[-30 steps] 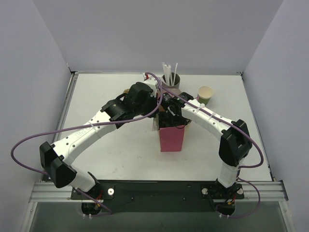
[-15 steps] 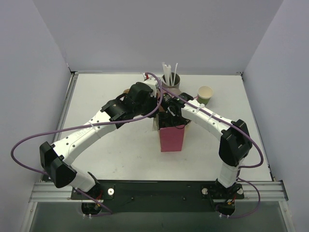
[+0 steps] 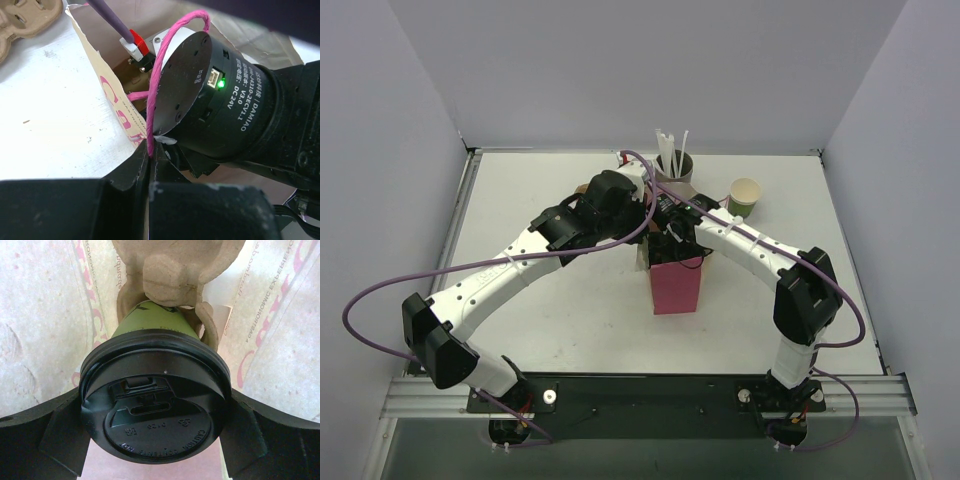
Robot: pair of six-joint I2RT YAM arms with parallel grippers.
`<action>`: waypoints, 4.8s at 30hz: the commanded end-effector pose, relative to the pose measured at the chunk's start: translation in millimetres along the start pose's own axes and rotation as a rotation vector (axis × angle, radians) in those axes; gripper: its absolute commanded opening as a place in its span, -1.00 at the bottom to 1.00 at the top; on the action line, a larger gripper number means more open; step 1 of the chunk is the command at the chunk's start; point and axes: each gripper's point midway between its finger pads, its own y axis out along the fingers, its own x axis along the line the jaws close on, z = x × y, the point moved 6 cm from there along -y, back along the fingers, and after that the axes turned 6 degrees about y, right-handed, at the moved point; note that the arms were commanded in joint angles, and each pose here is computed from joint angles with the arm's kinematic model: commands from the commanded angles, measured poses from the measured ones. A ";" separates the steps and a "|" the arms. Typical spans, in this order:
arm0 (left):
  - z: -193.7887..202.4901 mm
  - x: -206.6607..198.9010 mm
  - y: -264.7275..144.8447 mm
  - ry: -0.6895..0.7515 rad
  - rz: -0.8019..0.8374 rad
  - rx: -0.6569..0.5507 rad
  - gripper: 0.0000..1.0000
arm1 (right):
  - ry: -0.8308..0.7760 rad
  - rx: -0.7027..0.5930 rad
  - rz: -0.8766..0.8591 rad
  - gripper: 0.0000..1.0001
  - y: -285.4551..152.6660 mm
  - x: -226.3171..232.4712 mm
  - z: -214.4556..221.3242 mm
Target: Pack the takeout coffee
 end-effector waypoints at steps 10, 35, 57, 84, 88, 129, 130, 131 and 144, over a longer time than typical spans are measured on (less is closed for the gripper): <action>-10.5 -5.3 -14.3 0.009 0.042 -0.057 -1.00 | -0.035 0.094 0.169 0.04 35.2 -20.2 21.5; -19.2 -9.6 -26.4 0.003 0.077 -0.081 -1.00 | -0.050 0.064 0.206 0.04 35.2 -23.5 22.4; -32.6 -18.7 -41.7 0.003 0.090 -0.067 -1.00 | -0.082 0.027 0.242 0.04 20.8 -25.7 17.6; -30.2 -18.6 -37.6 0.003 0.094 -0.062 -1.00 | -0.091 0.051 0.261 0.04 41.3 -25.5 22.5; -31.4 -19.6 -38.9 0.005 0.097 -0.064 -1.00 | -0.093 0.037 0.257 0.04 36.0 -24.3 19.6; -33.4 -26.8 -47.3 0.011 0.115 -0.077 -1.00 | -0.146 0.044 0.344 0.06 36.3 -27.5 19.0; -32.7 -26.5 -47.3 0.011 0.114 -0.076 -1.00 | -0.145 0.043 0.340 0.07 36.3 -26.8 18.8; -32.9 -26.3 -47.8 0.013 0.113 -0.078 -1.00 | -0.146 0.043 0.338 0.08 35.5 -26.6 18.7; -29.0 -23.7 -43.7 0.014 0.100 -0.061 -1.00 | -0.130 0.010 0.274 0.59 17.8 -19.0 14.2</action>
